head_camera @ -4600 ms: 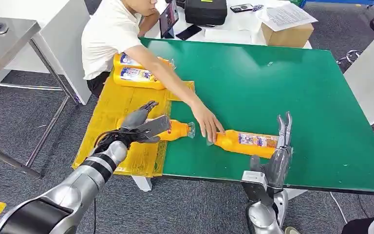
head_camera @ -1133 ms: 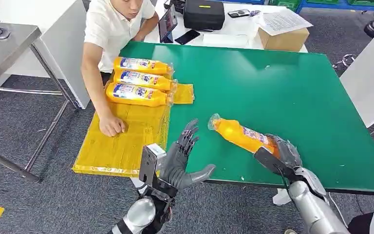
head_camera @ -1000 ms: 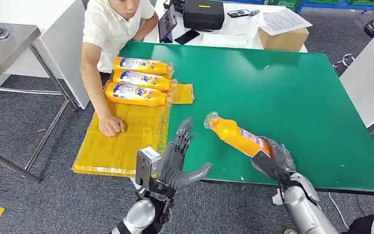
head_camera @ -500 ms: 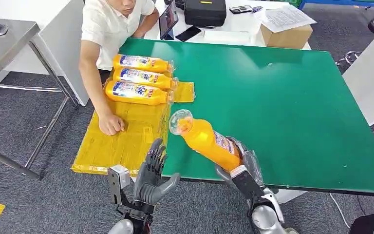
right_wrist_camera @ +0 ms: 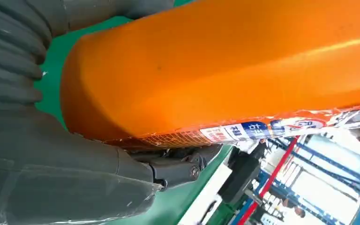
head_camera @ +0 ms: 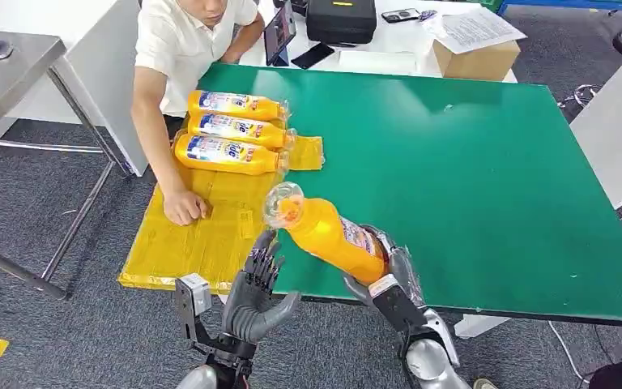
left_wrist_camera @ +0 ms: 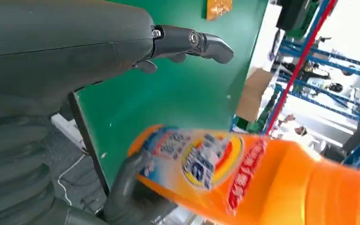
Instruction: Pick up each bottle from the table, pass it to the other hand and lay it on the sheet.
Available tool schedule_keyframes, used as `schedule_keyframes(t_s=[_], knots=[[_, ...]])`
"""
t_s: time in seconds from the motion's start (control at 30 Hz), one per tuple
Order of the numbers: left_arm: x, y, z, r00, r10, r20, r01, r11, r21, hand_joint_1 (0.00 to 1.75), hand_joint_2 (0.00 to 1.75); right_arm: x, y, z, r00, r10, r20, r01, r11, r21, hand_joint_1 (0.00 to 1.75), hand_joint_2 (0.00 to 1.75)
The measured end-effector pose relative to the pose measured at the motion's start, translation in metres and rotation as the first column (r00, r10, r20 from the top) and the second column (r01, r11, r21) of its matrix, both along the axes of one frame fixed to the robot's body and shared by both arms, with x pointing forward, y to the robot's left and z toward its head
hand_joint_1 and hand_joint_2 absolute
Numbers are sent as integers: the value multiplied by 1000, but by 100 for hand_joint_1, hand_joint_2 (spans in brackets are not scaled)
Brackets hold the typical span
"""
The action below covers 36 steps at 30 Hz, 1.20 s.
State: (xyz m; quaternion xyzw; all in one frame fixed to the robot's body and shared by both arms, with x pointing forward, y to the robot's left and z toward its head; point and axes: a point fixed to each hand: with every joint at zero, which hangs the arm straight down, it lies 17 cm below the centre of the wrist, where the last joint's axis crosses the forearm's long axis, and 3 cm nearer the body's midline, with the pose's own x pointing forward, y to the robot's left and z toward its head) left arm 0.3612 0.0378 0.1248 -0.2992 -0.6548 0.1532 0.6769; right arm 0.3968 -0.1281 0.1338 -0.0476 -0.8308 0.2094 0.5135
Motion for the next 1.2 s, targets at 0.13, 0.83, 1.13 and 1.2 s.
schedule_keyframes(t_s=[0.13,0.83,1.13,1.2], knots=[[-2,-7,14,998,-35,51,35,999,-1,0,175,-2,29,-25,991,99,-89,-105,993,-61,175,175],[42,-11,18,997,24,78,-37,983,180,0,175,-12,106,-43,971,235,-42,-236,922,-307,175,175],[58,-11,10,996,56,66,-68,979,194,175,175,-15,119,-39,963,264,-48,-266,920,-288,175,175],[60,-9,14,995,62,72,-74,982,173,175,175,-15,121,-36,961,273,-43,-274,922,-272,175,175]])
